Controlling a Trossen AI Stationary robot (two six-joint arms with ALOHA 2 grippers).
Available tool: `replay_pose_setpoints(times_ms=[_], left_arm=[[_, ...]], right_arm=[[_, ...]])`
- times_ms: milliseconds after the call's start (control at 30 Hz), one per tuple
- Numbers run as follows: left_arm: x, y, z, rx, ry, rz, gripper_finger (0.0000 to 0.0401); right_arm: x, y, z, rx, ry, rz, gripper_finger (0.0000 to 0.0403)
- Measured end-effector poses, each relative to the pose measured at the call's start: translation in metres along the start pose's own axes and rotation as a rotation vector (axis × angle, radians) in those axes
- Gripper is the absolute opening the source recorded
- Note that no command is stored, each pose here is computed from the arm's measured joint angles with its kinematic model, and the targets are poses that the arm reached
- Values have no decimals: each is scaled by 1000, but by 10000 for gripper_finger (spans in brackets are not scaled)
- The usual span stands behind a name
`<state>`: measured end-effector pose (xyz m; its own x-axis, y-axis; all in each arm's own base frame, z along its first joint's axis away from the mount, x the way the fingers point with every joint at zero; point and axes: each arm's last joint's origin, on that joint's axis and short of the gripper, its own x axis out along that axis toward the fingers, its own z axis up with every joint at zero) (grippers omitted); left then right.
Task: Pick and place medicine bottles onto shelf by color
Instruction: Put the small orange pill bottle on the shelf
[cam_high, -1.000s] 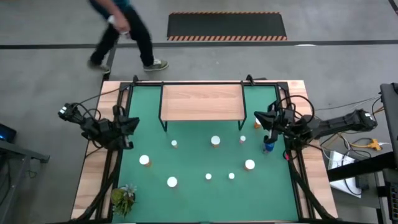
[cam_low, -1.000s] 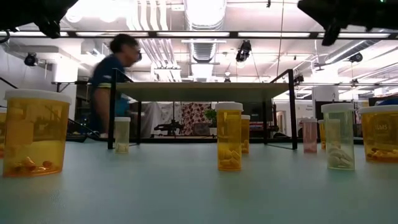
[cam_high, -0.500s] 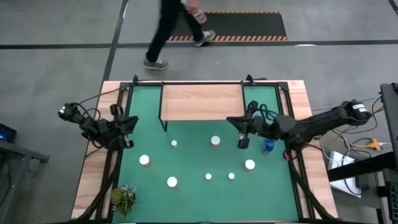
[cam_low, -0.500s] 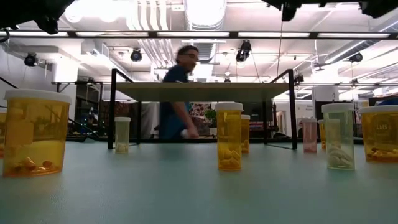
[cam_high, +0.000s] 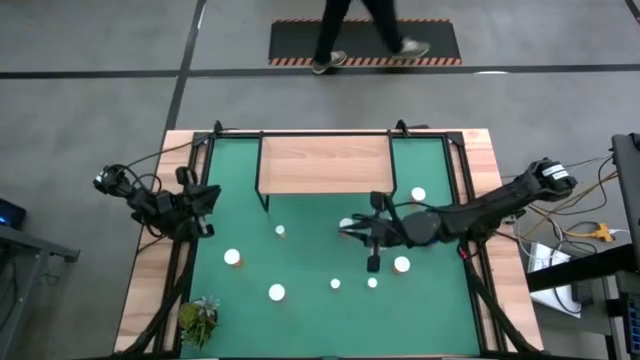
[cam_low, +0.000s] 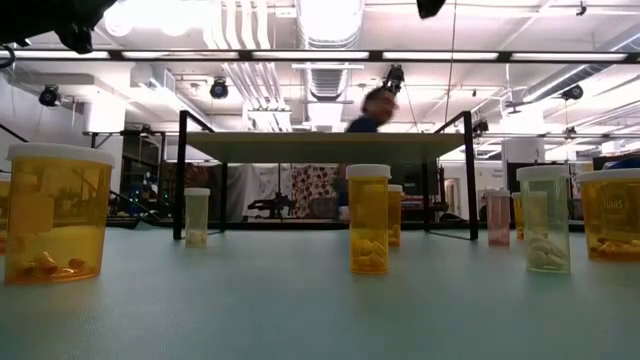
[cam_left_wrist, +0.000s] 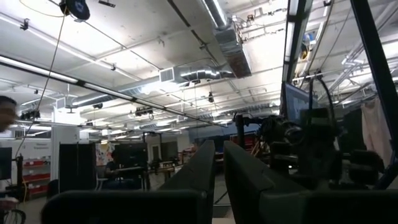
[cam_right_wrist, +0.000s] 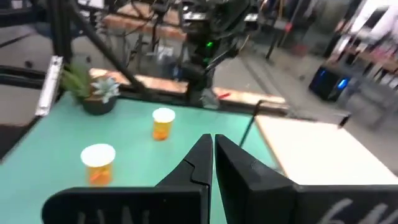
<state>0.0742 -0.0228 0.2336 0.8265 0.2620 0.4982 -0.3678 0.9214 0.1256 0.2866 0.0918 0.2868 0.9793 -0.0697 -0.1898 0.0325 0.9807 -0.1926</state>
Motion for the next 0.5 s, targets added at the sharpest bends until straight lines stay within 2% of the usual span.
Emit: replay_pose_setpoints(times_ms=[167,500], left_arm=[[0,1,1,-9,-10,7,17],[0,3,3,-30,-29,22,17]], right_arm=[[6,17,5,23,165,47,9],[34,33,14,7,325,52,14]])
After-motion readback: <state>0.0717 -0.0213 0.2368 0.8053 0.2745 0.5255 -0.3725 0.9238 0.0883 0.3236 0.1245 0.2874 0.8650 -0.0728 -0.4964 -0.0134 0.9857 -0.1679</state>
